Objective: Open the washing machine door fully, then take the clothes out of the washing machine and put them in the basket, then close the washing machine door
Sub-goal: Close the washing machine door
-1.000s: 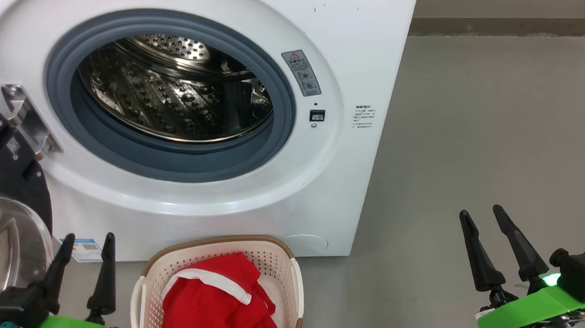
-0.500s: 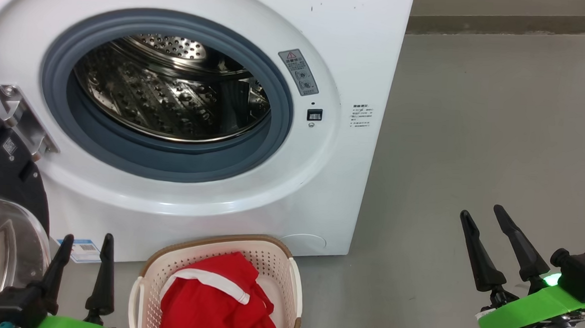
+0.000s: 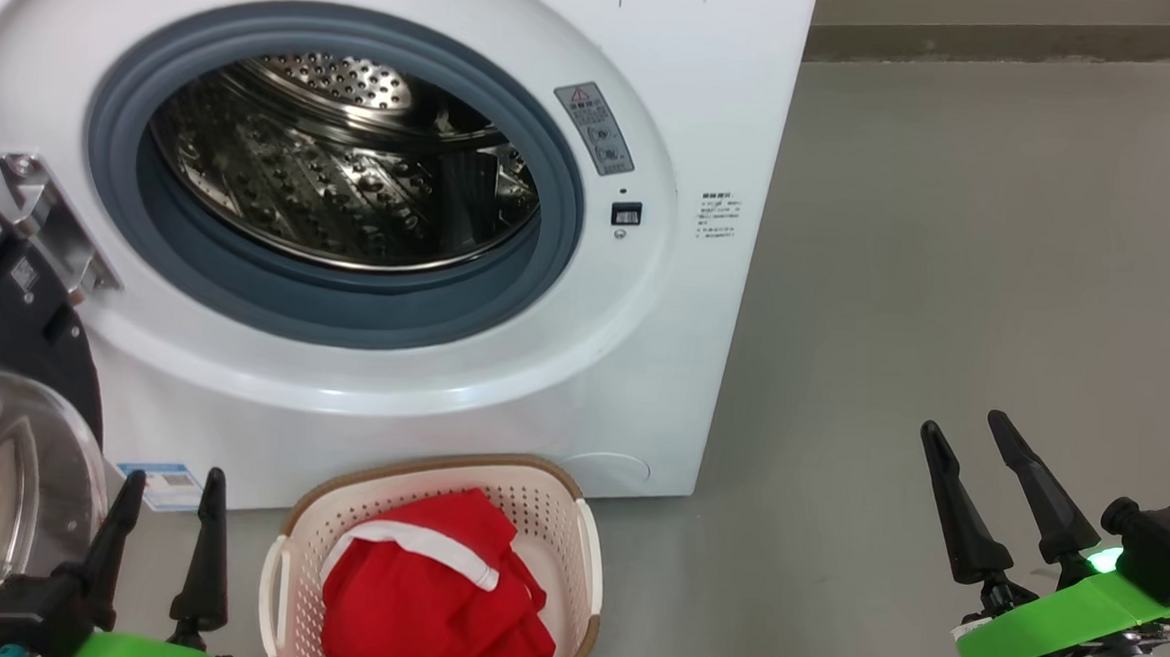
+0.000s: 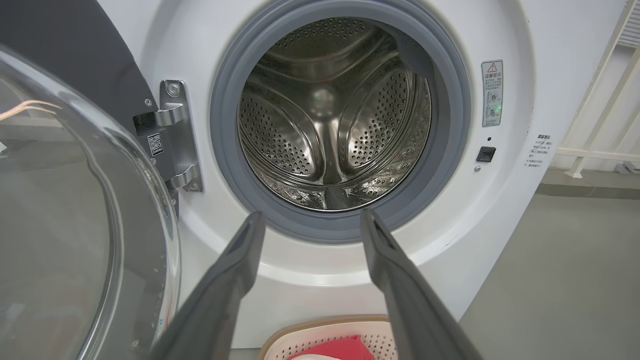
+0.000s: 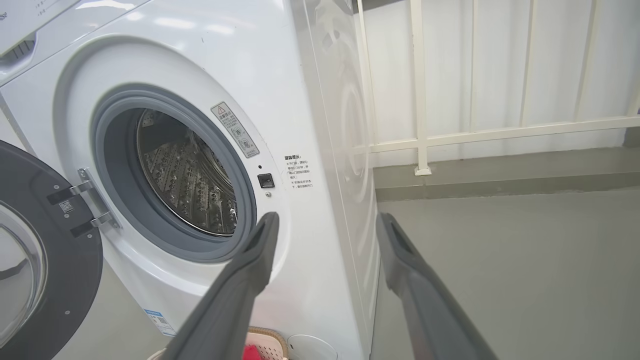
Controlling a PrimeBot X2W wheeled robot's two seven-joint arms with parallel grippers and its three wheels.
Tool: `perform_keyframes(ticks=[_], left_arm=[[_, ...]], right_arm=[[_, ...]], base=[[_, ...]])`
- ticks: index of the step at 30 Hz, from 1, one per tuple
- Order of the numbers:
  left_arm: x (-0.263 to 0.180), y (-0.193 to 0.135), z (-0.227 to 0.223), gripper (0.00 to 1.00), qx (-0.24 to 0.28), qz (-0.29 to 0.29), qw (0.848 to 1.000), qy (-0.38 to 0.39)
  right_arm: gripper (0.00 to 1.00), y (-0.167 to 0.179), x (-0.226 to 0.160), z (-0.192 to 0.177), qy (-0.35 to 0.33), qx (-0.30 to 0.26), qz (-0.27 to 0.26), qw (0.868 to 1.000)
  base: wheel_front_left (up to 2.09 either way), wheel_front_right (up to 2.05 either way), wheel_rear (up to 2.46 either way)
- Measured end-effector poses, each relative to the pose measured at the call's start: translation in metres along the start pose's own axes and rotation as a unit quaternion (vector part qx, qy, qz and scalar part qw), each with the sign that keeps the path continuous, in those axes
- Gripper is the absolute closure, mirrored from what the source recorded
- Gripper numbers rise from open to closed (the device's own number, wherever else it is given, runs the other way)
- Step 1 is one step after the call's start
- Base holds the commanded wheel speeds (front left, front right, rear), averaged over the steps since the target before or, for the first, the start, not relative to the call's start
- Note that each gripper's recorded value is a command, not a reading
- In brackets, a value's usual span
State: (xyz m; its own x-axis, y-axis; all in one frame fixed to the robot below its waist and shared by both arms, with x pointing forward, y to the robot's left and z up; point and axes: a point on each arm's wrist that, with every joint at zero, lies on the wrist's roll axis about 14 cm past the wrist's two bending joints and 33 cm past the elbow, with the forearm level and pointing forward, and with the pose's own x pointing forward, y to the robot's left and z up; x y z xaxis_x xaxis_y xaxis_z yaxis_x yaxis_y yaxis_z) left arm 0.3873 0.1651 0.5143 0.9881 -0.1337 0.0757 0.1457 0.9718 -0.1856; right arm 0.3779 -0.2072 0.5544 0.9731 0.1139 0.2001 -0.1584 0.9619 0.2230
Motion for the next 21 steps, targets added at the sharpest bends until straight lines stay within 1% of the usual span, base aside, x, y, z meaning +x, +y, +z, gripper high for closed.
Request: perform_keyframes(ticks=[7,12,16,21], left_arm=[[0.0003,0.0009,-0.0009,0.00,0.001,0.003,1.000,0.001],[0.0002,0.0008,-0.0012,0.00,0.003,0.002,1.000,0.002],[0.0002,0.0006,-0.0012,0.00,0.004,0.001,1.000,0.002],[-0.0002,-0.0004,-0.0011,0.00,0.004,-0.001,1.000,0.002]], right_arm=[[0.00,-0.0003,0.0004,-0.0013,0.002,0.001,0.000,1.000],[0.00,-0.0005,0.0004,-0.0014,0.002,0.001,-0.001,1.000],[0.00,-0.0005,0.0004,-0.0014,0.002,0.001,-0.001,1.000],[0.00,-0.0002,0.0003,-0.0008,0.001,0.001,0.000,1.000]], base=[[-1.82,1.82,0.00],[-1.40,1.40,0.00],[-0.84,0.84,0.00],[-0.14,0.14,0.00]])
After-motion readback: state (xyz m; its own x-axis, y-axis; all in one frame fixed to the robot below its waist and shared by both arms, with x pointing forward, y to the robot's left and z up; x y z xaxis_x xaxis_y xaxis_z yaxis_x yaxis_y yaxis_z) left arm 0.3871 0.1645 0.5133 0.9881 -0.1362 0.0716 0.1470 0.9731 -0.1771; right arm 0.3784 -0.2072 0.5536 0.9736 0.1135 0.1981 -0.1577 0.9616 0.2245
